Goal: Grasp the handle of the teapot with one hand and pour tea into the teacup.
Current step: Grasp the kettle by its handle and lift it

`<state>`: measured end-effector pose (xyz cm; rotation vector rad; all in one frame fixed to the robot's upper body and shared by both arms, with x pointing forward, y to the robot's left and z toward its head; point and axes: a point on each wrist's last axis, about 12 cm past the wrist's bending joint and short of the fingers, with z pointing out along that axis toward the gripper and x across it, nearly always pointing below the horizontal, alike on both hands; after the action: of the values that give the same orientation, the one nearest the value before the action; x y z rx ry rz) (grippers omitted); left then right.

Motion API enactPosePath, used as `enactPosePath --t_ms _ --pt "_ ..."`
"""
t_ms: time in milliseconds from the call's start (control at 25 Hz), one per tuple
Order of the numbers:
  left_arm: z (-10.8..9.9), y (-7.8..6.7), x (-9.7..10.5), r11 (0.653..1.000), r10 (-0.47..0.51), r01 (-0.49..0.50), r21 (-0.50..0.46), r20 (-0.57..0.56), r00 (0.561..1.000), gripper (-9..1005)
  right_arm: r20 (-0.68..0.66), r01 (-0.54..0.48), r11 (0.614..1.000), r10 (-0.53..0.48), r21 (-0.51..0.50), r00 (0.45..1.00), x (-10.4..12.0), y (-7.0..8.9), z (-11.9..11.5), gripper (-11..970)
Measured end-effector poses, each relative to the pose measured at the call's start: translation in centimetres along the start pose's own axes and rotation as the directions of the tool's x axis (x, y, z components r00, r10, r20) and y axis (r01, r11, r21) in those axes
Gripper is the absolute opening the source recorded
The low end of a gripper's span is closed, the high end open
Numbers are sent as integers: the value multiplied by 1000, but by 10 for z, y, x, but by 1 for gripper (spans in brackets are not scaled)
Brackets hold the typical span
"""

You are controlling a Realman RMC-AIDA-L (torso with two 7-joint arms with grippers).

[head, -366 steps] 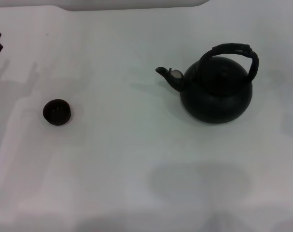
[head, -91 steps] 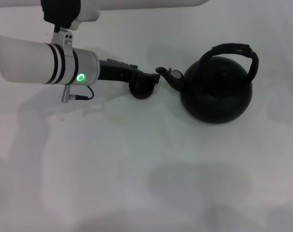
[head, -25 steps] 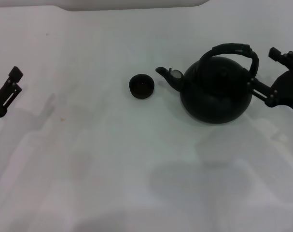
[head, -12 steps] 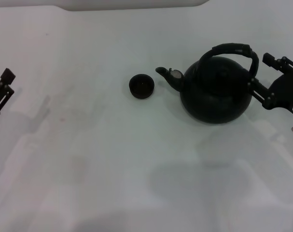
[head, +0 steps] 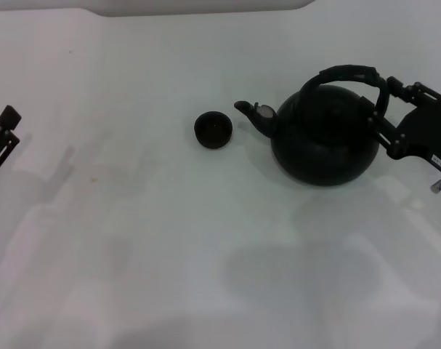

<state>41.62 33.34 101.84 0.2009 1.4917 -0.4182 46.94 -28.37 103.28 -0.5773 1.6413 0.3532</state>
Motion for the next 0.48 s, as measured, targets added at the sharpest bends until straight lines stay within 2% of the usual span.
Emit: enactPosePath --t_ms 80,280,480 --pt "0 0 0 1000 0 0 0 0 1000 775 3 18 1000 -18 -7 1000 0 1 0 568" --pt "0 0 1 1000 -1 1 -3 -4 1000 774 7 47 999 -47 -22 999 0 4 1 343" --pt "1 0 1 1000 0 0 -3 -5 1000 774 8 58 998 -57 -25 998 0 4 1 211"
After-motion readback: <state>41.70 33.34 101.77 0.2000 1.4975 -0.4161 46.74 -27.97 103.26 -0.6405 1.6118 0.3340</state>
